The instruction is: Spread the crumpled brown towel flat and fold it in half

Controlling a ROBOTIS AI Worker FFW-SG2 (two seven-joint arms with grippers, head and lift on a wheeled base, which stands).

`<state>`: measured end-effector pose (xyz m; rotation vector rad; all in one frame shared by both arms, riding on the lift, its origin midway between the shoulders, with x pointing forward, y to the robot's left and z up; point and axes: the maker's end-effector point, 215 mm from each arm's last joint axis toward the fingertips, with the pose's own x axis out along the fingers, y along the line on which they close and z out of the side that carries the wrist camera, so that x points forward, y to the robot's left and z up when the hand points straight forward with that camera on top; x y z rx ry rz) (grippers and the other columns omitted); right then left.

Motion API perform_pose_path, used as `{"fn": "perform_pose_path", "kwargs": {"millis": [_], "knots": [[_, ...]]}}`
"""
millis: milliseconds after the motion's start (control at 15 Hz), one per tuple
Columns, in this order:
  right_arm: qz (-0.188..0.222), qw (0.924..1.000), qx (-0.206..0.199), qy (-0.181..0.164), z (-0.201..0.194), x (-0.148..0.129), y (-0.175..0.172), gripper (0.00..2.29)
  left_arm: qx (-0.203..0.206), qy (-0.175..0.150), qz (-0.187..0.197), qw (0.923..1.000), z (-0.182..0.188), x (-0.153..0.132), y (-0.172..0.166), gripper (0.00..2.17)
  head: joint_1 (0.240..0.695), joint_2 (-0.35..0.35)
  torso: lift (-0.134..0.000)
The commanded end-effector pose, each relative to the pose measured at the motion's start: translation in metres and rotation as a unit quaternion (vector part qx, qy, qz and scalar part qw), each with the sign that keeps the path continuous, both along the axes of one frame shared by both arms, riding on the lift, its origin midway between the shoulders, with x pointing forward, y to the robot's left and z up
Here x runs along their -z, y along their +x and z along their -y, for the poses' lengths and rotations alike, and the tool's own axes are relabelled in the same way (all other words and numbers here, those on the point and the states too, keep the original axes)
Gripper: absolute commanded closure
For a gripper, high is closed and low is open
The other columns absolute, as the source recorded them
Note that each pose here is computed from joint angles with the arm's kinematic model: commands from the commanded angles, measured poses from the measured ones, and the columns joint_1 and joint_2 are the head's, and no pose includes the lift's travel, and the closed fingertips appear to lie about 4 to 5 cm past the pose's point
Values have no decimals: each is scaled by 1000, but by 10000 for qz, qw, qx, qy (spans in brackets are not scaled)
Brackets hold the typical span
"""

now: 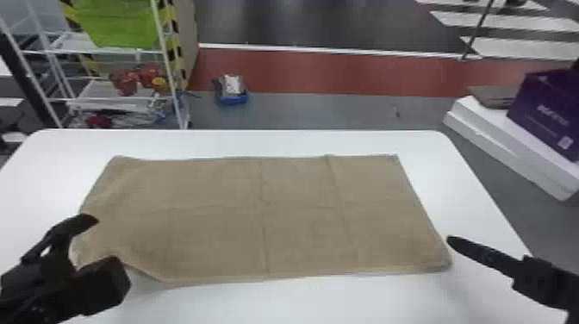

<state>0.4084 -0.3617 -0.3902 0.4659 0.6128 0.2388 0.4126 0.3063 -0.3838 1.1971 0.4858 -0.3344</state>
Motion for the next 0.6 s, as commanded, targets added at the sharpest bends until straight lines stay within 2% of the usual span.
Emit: {"fn": "perform_pose_path", "kwargs": {"millis": [0, 267, 400, 533], "knots": [[-24, 9999, 103, 95, 8, -4, -4, 161, -67, 197, -21, 9998, -8, 7, 0, 154, 695, -77, -134], [49, 9990, 188, 395, 9, -22, -2, 107, -288, 466, -71, 9985, -36, 11, -5, 154, 695, -72, -134], [-6, 9987, 110, 491, -1, -28, 1, 107, -556, 549, 62, 9969, -63, -5, -8, 154, 695, -58, -134], [-64, 9985, 51, 541, -8, -31, 5, 107, -878, 554, 242, 9943, -97, -25, -11, 154, 695, -5, -134]]}}
